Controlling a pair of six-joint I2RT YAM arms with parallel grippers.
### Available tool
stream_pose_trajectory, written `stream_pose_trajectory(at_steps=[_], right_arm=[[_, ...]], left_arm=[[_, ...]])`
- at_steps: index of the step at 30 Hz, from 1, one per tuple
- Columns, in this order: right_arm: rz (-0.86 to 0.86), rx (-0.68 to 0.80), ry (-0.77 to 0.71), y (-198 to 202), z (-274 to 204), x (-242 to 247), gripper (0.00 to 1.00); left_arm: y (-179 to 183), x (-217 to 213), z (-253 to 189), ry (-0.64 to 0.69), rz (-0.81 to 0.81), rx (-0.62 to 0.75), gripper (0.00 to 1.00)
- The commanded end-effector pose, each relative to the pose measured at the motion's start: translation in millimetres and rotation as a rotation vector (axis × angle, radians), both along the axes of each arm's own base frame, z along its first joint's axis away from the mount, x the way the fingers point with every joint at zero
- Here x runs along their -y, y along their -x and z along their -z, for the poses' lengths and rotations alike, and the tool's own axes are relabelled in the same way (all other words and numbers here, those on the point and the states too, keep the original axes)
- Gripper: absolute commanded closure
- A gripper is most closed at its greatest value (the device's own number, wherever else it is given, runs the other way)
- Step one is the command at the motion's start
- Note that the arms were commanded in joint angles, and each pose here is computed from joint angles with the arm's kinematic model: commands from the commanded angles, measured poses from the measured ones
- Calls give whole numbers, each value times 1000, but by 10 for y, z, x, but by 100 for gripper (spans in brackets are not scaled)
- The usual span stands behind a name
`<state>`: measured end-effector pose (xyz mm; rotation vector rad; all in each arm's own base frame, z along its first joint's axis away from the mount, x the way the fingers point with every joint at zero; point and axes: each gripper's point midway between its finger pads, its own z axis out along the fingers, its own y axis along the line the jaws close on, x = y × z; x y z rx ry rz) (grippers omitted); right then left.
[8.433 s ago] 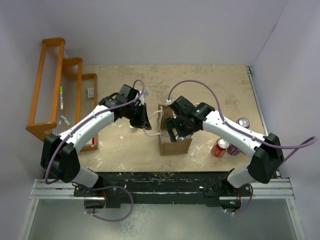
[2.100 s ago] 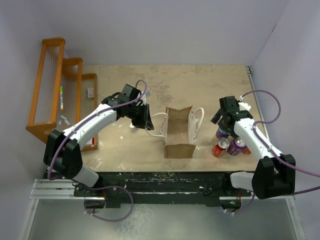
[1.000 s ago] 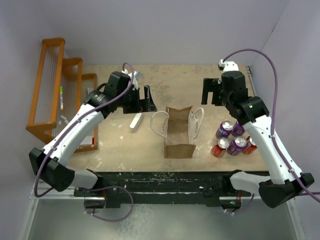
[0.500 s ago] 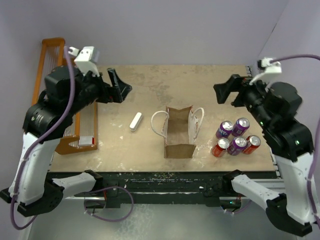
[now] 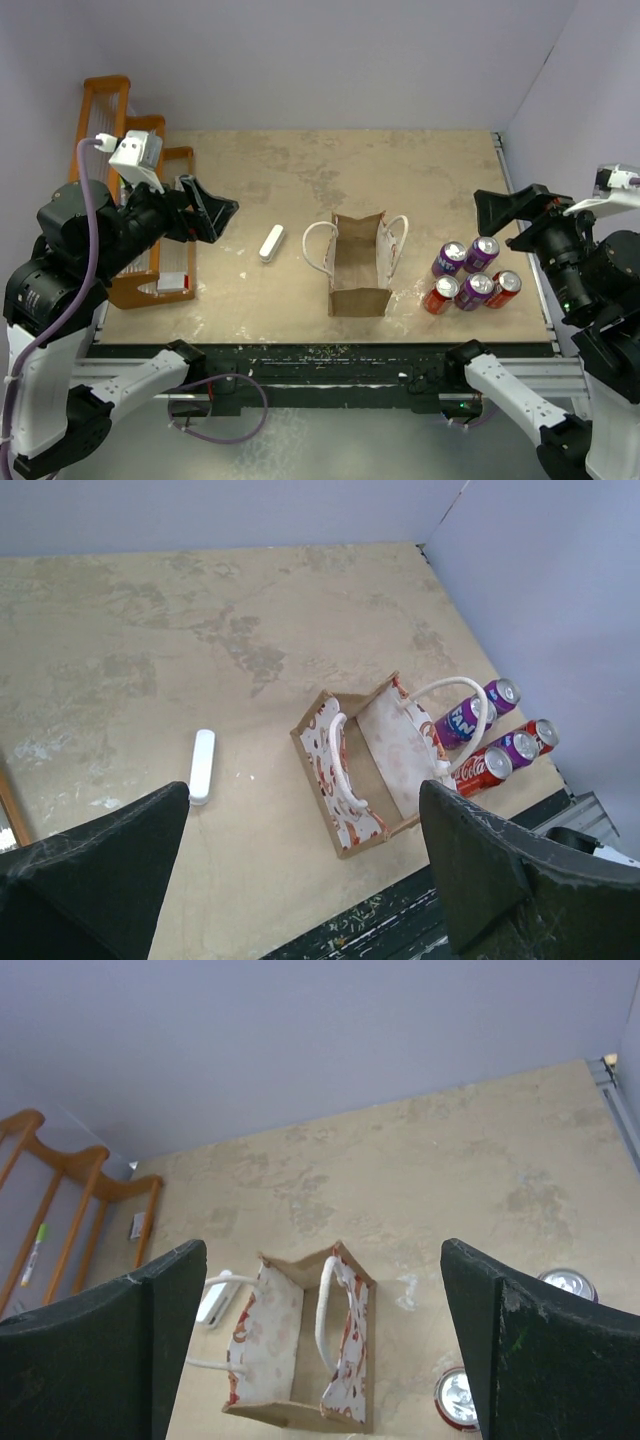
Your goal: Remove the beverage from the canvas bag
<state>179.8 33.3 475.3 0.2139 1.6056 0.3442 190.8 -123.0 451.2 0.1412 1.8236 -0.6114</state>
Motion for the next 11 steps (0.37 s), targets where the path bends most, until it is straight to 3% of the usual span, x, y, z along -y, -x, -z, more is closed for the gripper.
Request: stream_pose_trajectory(at_steps=[1,11], right_arm=[[86,-31,-46,-18,18,120,0],[143,-80,-7,-229,87,140,0]], left_arm=[[-75,25,-18,-33,12,28,1],[-166,24,7,-57,-4,43,1]])
